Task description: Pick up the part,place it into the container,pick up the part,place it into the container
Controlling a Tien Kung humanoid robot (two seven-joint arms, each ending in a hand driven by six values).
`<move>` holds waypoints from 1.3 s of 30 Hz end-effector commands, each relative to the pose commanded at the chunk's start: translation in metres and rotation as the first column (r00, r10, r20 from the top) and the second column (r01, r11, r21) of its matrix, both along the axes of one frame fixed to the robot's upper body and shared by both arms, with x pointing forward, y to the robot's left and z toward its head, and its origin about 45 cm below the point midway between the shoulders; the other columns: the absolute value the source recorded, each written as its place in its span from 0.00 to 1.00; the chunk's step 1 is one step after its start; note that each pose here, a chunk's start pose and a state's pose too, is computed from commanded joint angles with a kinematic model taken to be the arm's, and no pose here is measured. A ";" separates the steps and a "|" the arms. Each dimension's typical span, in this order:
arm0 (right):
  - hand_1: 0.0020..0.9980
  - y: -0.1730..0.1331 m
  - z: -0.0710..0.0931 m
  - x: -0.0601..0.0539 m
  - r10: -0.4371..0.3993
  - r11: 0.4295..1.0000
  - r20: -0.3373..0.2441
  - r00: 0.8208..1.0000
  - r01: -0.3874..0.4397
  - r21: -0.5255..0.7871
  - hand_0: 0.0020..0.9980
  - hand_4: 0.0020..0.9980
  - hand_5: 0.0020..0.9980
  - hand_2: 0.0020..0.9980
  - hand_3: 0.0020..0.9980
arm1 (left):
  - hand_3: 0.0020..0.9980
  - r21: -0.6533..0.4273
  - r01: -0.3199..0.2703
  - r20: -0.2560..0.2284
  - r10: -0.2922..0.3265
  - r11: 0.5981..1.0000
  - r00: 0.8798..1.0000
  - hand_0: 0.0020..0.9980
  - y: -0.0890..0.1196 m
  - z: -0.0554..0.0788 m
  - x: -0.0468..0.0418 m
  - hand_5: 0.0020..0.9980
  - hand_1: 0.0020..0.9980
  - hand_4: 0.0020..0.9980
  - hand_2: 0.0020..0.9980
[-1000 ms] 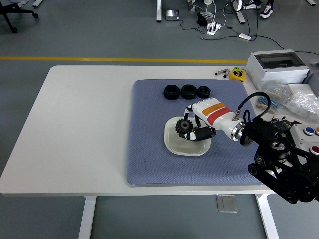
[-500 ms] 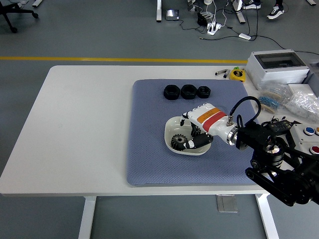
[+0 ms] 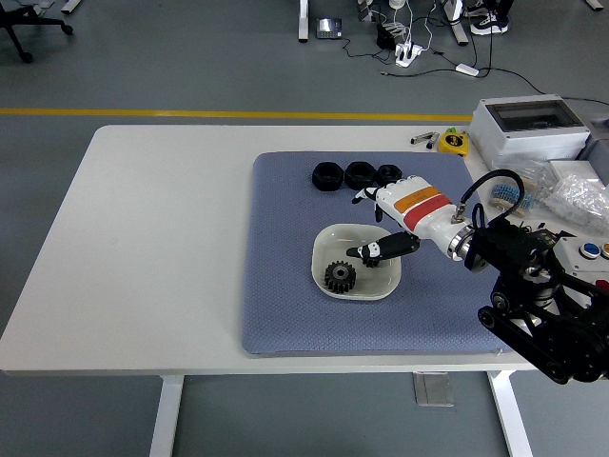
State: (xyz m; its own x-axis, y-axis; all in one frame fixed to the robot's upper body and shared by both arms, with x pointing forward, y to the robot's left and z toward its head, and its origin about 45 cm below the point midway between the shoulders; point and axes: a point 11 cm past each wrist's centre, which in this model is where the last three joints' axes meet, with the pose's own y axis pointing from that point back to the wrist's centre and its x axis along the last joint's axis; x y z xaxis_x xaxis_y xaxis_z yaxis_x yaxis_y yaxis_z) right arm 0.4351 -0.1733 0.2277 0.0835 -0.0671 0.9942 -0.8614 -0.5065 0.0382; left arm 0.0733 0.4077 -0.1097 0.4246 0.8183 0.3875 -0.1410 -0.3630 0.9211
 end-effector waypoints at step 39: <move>0.86 -0.112 -0.023 -0.039 0.114 0.122 -0.562 0.819 0.550 0.826 0.91 1.00 0.88 0.87 0.88 | 0.65 -0.002 -0.001 0.009 0.001 1.000 1.000 0.70 -0.003 -0.001 0.0017 0.66 0.71 0.67 0.74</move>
